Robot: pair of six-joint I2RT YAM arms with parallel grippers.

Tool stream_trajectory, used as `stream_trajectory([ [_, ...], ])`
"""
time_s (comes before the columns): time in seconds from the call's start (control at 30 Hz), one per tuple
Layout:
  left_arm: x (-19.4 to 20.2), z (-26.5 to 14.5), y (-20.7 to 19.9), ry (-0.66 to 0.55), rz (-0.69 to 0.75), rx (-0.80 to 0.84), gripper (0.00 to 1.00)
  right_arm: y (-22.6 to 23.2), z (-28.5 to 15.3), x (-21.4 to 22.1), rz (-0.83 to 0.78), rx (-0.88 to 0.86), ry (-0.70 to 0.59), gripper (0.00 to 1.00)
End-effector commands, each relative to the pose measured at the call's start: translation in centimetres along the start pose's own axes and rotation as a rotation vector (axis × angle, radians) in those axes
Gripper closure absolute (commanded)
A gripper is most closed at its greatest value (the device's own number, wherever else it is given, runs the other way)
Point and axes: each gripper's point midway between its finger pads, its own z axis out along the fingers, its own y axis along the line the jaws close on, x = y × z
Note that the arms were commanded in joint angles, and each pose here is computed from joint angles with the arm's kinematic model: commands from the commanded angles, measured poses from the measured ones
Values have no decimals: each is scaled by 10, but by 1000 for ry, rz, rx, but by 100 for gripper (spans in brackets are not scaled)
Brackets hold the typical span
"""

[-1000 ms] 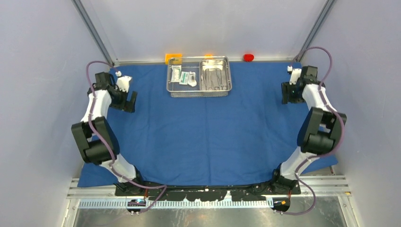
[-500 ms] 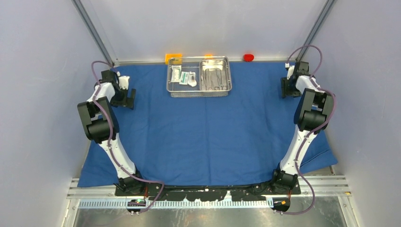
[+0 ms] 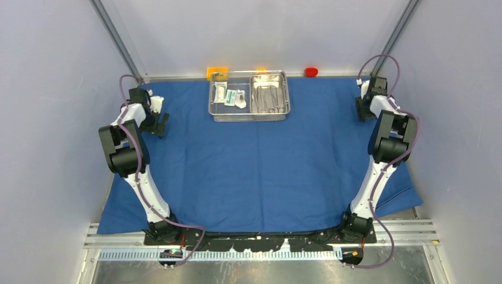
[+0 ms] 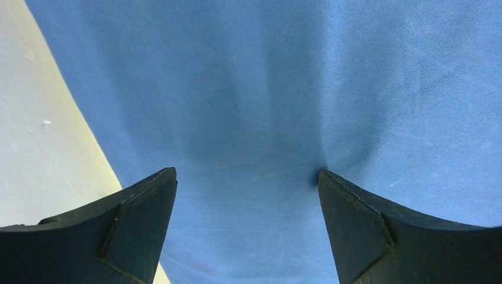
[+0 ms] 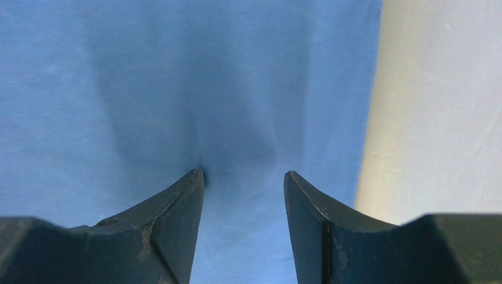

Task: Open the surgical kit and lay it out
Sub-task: Smooth out the surgical kit at the center of the board.

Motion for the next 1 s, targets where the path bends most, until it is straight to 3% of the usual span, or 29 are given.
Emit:
stream_trajectory([
  [0.0, 35, 24, 27, 97, 31, -105, 9, -23, 22, 75, -52, 53, 212, 43],
  [0.17, 30, 21, 34, 80, -6, -103, 9, -33, 1, 62, -8, 28, 159, 43],
  [0.4, -5, -16, 36, -48, -91, -80, 7, -25, -75, 32, 108, -84, -15, 42],
  [0.6, -17, -62, 24, -149, -117, -27, 5, 16, -123, 79, 47, -233, 9, 41],
  [0.7, -3, -82, 2, -156, -71, 43, 4, 32, -140, 111, -7, -270, 40, 41],
  [0.97, 84, -91, -50, 12, 77, 178, 4, 50, -134, 178, -91, -246, 134, 41],
])
